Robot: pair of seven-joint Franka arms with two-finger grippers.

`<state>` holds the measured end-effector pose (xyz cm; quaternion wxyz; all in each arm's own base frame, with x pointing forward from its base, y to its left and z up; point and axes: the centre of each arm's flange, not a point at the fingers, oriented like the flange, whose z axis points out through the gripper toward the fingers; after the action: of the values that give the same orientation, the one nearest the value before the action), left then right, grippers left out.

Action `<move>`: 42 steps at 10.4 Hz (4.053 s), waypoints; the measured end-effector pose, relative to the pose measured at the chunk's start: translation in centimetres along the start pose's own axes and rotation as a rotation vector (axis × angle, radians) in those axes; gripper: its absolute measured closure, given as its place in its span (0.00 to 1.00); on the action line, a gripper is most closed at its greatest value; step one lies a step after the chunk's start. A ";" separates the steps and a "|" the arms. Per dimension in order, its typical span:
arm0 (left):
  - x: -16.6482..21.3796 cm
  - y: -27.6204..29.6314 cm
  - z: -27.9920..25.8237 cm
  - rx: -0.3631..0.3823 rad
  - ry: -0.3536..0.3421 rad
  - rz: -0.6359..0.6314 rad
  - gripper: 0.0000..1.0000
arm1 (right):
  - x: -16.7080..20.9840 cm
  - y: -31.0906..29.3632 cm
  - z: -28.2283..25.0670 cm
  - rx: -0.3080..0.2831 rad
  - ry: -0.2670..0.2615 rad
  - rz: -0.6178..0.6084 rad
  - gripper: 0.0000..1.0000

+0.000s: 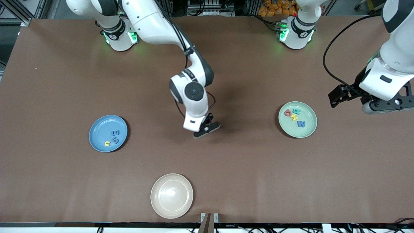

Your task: Sort upper and lower case letters into plates

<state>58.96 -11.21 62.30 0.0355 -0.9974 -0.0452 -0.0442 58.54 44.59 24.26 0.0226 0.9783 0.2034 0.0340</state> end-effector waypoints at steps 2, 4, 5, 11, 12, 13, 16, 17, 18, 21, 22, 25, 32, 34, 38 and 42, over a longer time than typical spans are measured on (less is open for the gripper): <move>0.1 -2.1 -0.1 -0.042 -0.023 -0.035 0.00 | 1.0 8.2 -1.4 -0.013 -0.019 -0.027 0.73; 0.7 -5.9 0.3 -0.049 -0.031 -0.017 0.00 | -0.2 16.9 -0.1 0.004 -0.066 -0.124 0.73; 0.8 -7.4 0.2 -0.044 -0.029 -0.010 0.00 | -1.1 20.9 0.5 0.015 -0.087 -0.166 0.73; -2.2 -4.9 -1.1 -0.026 -0.024 0.079 0.00 | -4.4 30.4 2.2 0.054 -0.135 -0.314 0.73; -2.5 -5.5 -0.6 -0.020 -0.037 0.107 0.00 | -5.0 32.3 2.5 0.061 -0.143 -0.333 0.73; -2.6 -6.9 -0.2 -0.017 -0.046 0.124 0.00 | -5.6 33.9 2.7 0.070 -0.151 -0.350 0.73; -2.6 -8.6 -0.5 -0.014 -0.041 0.124 0.00 | -7.6 38.8 3.0 0.114 -0.185 -0.405 0.73; -2.8 -8.5 -0.8 -0.014 -0.035 0.126 0.00 | -8.6 40.1 3.1 0.143 -0.211 -0.408 0.73; -2.9 -8.5 -1.0 -0.014 -0.032 0.126 0.00 | -9.5 41.2 2.8 0.175 -0.233 -0.411 0.73; -2.8 -9.8 -0.8 -0.013 -0.036 0.108 0.00 | -12.4 41.8 1.8 0.230 -0.248 -0.409 0.73; -2.8 -10.5 -0.8 -0.013 -0.036 0.122 0.00 | -13.2 42.1 1.7 0.239 -0.246 -0.408 0.72; -2.7 -11.8 -0.8 -0.014 -0.035 0.141 0.00 | -14.4 44.7 1.5 0.240 -0.231 -0.385 0.34; -2.8 -12.0 -0.7 -0.014 -0.037 0.131 0.00 | -13.4 43.4 -8.6 0.176 -0.153 -0.079 0.00; -2.8 -11.9 -0.7 -0.014 -0.038 0.130 0.00 | -14.3 42.1 -13.9 0.142 -0.123 -0.011 0.00; -2.8 -11.3 -0.7 -0.015 -0.038 0.141 0.00 | -18.2 43.1 -26.0 0.124 -0.033 0.026 0.00; -2.8 -11.1 -0.7 -0.015 -0.038 0.143 0.00 | -19.4 44.4 -34.4 0.077 -0.046 0.107 0.00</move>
<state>55.05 -0.50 63.50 0.0304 -0.9989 0.0258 -0.0231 55.77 -2.77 60.05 -0.0120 0.9884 0.1516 0.0049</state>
